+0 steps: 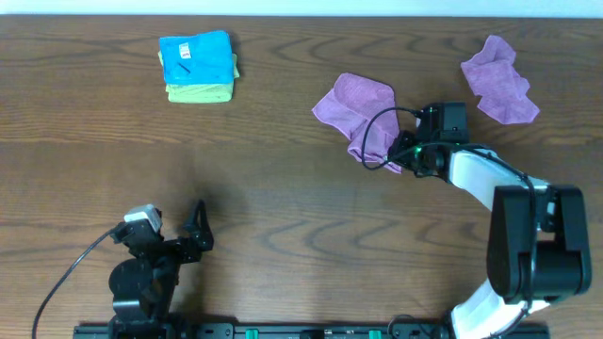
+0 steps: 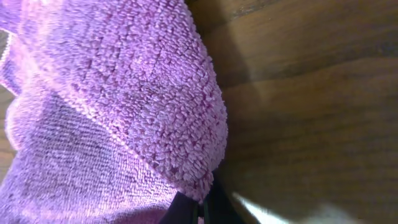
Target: Fold the cloth
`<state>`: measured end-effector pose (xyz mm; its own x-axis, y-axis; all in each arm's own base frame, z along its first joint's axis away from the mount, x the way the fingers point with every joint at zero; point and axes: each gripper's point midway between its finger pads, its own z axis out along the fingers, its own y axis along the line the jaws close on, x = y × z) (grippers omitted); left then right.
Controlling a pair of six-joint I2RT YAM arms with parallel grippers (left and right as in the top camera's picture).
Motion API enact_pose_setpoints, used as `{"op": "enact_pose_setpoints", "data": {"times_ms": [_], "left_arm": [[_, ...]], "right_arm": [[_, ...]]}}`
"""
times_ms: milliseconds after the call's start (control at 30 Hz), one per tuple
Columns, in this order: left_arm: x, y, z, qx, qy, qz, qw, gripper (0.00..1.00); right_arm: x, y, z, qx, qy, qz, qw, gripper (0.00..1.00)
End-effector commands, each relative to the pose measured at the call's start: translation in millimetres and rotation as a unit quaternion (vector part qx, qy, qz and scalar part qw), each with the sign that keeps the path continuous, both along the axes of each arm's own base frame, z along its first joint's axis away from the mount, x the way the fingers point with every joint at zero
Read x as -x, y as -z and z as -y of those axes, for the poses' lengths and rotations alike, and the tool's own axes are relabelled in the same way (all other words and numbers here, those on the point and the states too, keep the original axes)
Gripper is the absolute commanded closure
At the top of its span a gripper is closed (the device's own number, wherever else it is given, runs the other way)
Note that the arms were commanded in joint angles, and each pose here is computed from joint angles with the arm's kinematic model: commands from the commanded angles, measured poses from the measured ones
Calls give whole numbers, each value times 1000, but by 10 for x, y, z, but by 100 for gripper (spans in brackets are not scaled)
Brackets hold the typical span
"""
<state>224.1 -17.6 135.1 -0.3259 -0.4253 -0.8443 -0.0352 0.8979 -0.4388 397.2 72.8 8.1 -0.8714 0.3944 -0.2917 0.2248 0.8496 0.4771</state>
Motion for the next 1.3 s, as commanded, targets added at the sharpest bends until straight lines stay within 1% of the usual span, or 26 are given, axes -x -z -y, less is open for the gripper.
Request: {"op": "enact_pose_setpoints", "data": {"times_ms": [0,200,267,367,500,633,733,833,900,933,967,1000,1033,1067,1167,1200,1267], "left_arm": [[18,-13,191,72,35,-26,996,4],[-49,-108,324,91,69,-87,990,4],[-104,-129,360,98,77,-112,986,4],[-219,-177,471,118,106,-155,975,4],[-400,-209,655,146,158,-208,954,4],[-557,-150,881,171,227,-255,924,4],[-632,-45,1007,187,250,-288,905,4],[-670,77,1121,191,264,-316,891,4],[-689,103,1188,187,274,-318,888,4],[-699,96,1218,184,279,-314,888,4],[-712,81,1242,181,284,-309,890,4],[-734,59,1267,177,289,-300,892,4],[-754,35,1292,174,294,-292,893,4],[-774,12,1313,171,299,-284,895,4],[-830,-51,1357,165,309,-262,899,4],[-838,-60,1363,165,309,-260,900,4],[-839,-64,1370,165,310,-259,900,4]], "right_arm": [[-59,-409,80,11,11,48,999,99],[-5,-984,306,73,29,110,991,99],[25,-1114,337,84,28,124,988,99],[79,-1188,384,95,36,126,987,99],[165,-1122,527,127,55,103,985,99],[281,-1027,747,162,83,70,981,99],[454,-927,950,190,105,27,976,99],[697,-892,1298,245,162,-19,956,99],[826,-934,1480,278,192,-35,941,99],[872,-959,1539,289,199,-39,936,96],[917,-987,1593,300,206,-42,931,85],[951,-1005,1629,307,210,-45,927,69],[986,-1024,1659,314,213,-48,924,50],[1014,-1035,1679,319,215,-51,922,37],[1056,-1053,1692,324,213,-54,920,23],[1030,-1055,1658,320,199,-50,925,20],[886,-1044,1477,301,114,-23,946,22]]}}
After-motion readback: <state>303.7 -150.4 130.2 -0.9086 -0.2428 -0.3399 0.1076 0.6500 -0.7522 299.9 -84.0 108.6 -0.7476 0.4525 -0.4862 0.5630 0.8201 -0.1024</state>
